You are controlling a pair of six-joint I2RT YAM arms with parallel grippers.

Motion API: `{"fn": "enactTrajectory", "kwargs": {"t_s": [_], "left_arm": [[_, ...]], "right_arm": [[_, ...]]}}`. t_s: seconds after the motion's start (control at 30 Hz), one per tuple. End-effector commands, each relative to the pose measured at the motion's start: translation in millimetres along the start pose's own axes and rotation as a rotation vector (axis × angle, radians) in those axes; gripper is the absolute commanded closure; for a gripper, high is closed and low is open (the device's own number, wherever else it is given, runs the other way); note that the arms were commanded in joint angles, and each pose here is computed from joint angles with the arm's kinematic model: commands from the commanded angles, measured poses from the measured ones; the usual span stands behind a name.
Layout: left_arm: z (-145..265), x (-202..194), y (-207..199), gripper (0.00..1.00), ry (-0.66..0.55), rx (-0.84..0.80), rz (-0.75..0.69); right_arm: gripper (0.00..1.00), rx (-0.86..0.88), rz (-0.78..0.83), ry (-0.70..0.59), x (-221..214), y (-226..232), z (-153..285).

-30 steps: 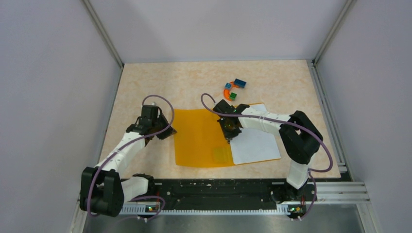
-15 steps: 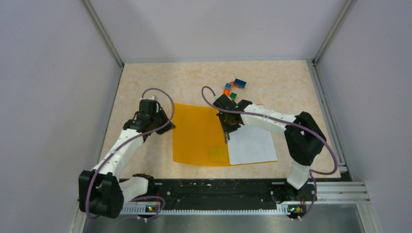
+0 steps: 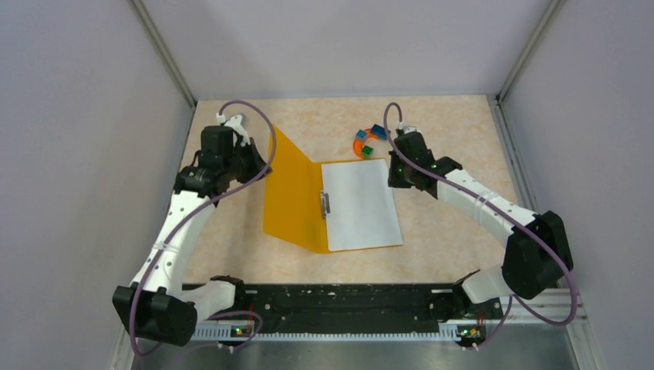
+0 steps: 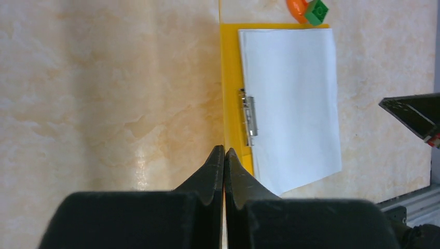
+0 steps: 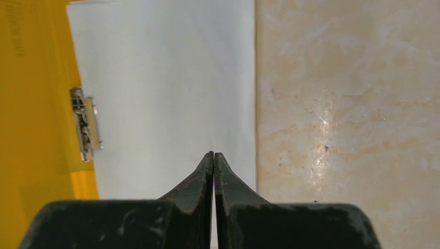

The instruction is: Put the files into the folder

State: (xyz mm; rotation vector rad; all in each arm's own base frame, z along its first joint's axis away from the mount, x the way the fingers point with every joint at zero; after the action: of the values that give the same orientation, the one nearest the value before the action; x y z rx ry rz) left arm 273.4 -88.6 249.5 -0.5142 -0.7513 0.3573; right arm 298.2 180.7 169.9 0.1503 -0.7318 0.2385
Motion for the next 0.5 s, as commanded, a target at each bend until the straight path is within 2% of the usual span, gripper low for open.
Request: {"fn": "enactTrajectory", "kwargs": {"t_s": [0.0,0.1,0.13,0.3,0.33,0.37,0.4,0.47], "left_arm": [[6,8,-29,1.0,0.075,-0.146,-0.098],[-3,-2,-43,1.0,0.166,-0.192,-0.061],[-7,-7,-49,0.96,0.182,-0.205,-0.056],[-14,-34,-90,0.52,0.207,-0.332,-0.038],[-16,-38,-98,0.47,0.212,-0.354,-0.033],[-17,-41,-104,0.36,0.214,-0.371,-0.026],[-18,-44,-110,0.3,0.215,-0.388,-0.02],[-19,-48,-123,0.25,0.218,-0.441,0.006]], "right_arm": [[0.98,-0.008,-0.104,-0.046,-8,-25,-7],[0.95,0.0,-0.146,-0.043,-20,-35,-14],[0.94,0.003,-0.152,-0.047,-22,-36,-15],[0.9,0.025,-0.169,-0.03,-35,-34,-23],[0.9,0.028,-0.169,-0.031,-36,-34,-24],[0.9,0.029,-0.168,-0.029,-37,-34,-25],[0.89,0.027,-0.168,-0.027,-38,-35,-26],[0.88,0.01,-0.166,-0.02,-43,-37,-28]]}}
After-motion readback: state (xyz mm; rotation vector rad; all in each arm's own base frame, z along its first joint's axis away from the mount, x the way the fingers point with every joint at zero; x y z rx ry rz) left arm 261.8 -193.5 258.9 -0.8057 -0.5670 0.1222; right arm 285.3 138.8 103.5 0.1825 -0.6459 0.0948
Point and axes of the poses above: each gripper's point midway between its finger pads, its own z axis back along the fingers, its own y axis along the line the jaws close on, x = y × z, the point moved 4 cm from there along z, back along the fingers, and after that the axes turned 13 degrees about z, right-handed, at the moved point
